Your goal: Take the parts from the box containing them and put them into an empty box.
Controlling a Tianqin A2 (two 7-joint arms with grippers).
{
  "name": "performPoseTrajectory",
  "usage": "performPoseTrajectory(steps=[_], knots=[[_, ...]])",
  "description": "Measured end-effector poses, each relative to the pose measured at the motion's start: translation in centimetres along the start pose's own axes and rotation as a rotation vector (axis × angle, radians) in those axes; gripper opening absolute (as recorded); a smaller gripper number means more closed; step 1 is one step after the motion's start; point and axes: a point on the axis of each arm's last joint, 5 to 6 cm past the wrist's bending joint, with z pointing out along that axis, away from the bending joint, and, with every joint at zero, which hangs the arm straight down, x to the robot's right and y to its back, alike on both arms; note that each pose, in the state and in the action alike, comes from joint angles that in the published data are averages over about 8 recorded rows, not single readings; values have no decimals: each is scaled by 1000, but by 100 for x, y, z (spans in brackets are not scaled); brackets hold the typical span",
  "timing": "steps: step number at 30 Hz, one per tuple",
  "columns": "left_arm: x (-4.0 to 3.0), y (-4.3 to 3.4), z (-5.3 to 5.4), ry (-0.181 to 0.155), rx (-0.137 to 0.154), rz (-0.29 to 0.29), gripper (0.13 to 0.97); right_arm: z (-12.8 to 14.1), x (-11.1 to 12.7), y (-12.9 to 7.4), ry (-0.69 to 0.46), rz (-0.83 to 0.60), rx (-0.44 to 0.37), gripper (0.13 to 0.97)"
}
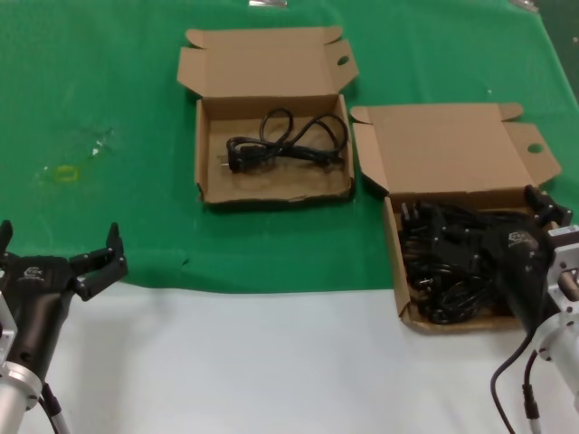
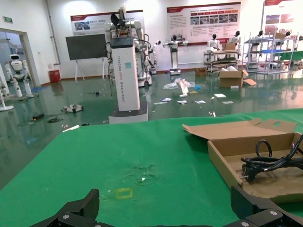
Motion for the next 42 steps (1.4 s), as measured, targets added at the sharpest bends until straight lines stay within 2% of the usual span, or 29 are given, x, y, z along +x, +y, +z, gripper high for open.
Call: performPoseTrajectory(steps=[42], knots=[[0, 0, 0, 0, 0, 0, 966, 0, 0, 0, 0, 0, 0, 966]])
